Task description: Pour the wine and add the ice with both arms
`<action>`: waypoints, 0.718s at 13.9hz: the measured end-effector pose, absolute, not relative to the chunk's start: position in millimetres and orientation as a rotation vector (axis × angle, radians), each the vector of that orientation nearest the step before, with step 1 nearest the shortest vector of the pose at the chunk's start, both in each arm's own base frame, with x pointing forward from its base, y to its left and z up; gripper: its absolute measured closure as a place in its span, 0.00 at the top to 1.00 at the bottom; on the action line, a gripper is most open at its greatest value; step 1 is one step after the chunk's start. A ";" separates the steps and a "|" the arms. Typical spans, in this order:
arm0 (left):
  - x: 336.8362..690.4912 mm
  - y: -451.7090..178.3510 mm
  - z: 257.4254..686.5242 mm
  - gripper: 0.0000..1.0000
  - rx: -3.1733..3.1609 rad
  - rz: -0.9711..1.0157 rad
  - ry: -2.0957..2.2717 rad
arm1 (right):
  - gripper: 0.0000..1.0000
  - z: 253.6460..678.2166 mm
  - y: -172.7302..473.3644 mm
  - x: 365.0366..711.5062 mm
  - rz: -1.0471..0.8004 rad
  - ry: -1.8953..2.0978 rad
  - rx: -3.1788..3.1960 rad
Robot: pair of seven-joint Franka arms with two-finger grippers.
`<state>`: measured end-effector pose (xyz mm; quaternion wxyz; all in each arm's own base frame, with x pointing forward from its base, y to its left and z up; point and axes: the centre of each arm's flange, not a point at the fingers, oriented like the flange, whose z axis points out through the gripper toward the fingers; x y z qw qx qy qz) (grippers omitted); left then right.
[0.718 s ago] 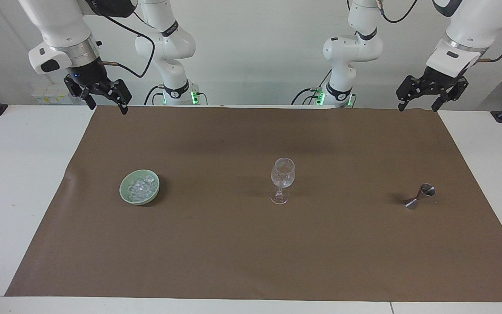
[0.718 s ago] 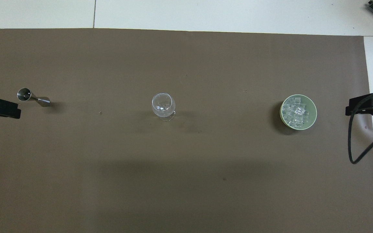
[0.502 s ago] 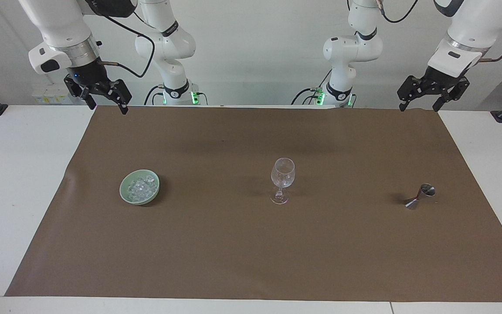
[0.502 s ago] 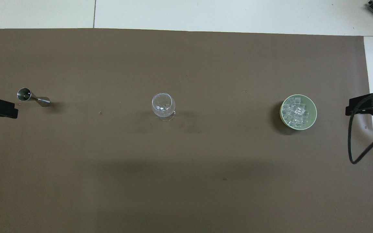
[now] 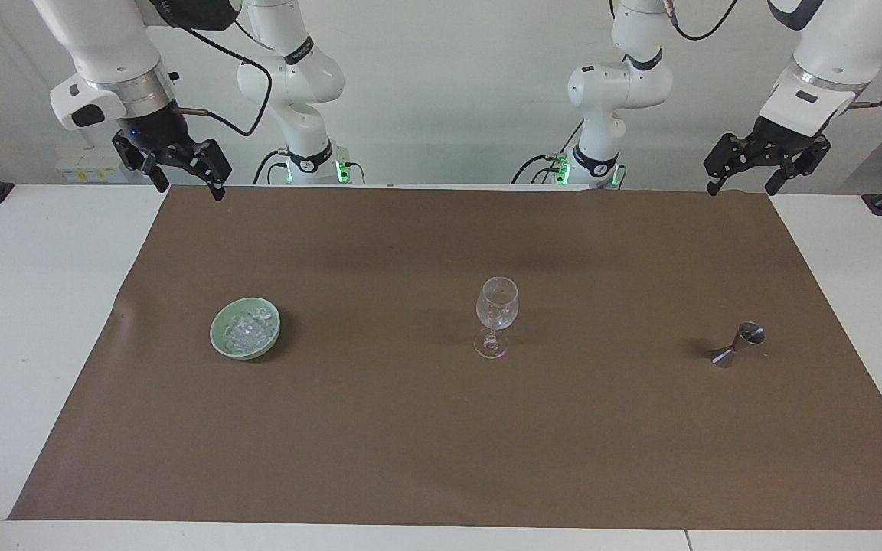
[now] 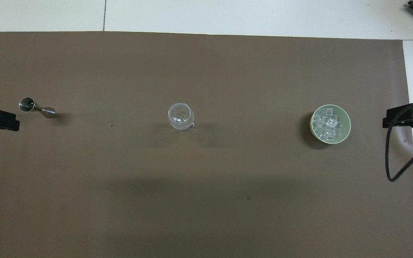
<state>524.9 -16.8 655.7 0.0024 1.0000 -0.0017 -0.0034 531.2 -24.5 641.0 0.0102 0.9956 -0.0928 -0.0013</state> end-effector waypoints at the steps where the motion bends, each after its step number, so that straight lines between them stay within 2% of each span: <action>1: 525.0 -13.7 654.7 1.00 3.117 -0.015 0.088 | 1.00 641.0 -24.5 531.2 -0.004 -0.290 3.108; 6: 523.5 0.7 636.2 1.00 2.997 -0.042 0.499 | 1.00 641.1 -24.5 531.2 -0.004 -0.290 3.108; 10: 519.3 38.0 631.0 1.00 2.862 -0.019 0.779 | 1.00 641.0 -24.5 531.2 -0.004 -0.290 3.108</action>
